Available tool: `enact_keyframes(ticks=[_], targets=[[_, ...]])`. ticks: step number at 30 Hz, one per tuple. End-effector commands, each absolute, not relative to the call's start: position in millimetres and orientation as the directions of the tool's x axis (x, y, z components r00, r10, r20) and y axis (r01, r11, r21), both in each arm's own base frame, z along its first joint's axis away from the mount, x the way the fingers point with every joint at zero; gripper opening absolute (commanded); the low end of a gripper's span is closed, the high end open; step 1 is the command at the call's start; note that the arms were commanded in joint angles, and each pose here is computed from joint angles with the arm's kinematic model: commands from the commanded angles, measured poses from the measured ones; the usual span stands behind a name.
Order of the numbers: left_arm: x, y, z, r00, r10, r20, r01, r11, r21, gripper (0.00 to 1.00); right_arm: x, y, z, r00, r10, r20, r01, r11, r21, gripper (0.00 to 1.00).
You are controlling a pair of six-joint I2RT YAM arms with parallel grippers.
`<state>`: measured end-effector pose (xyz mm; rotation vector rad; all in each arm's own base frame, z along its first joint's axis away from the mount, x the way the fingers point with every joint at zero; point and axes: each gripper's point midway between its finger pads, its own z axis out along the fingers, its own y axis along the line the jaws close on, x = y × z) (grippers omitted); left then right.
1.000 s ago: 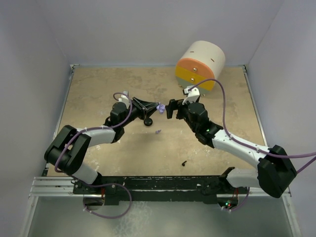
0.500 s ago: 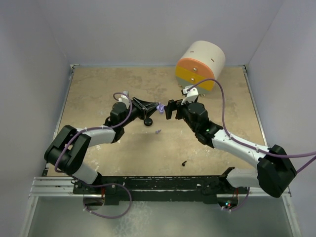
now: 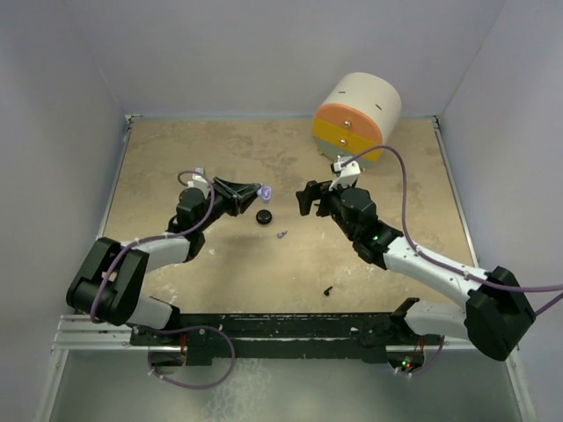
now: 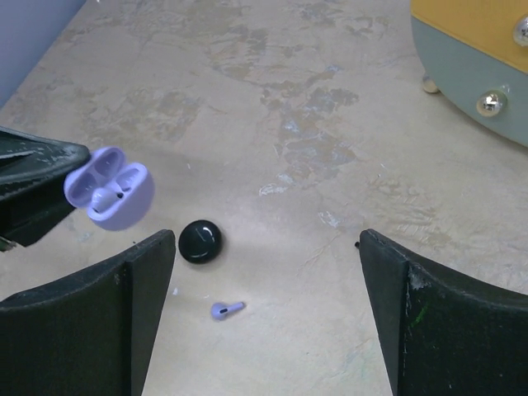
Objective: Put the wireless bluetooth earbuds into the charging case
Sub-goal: Pick up the earbud from the center of the board.
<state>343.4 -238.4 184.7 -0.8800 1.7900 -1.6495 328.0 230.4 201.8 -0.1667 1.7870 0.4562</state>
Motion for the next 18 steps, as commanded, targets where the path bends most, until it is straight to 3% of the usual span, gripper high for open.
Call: enact_keyframes(ticks=[1,6,18], targets=[[337,-221,204,-0.620,-0.778,-0.102,0.019,0.114,-0.993,0.00,329,232,191,-0.311,0.153,-0.938,-0.321,0.912,0.255,0.92],[328,-211,200,-0.604,-0.777,-0.178,0.042,0.192,-0.980,0.00,328,255,147,-0.416,0.006,-0.909,-0.394,0.900,0.187,0.88],[317,-199,199,-0.589,-0.796,-0.141,0.037,0.148,-0.988,0.00,292,281,83,-0.524,-0.173,-0.834,-0.449,0.888,0.099,0.90]])
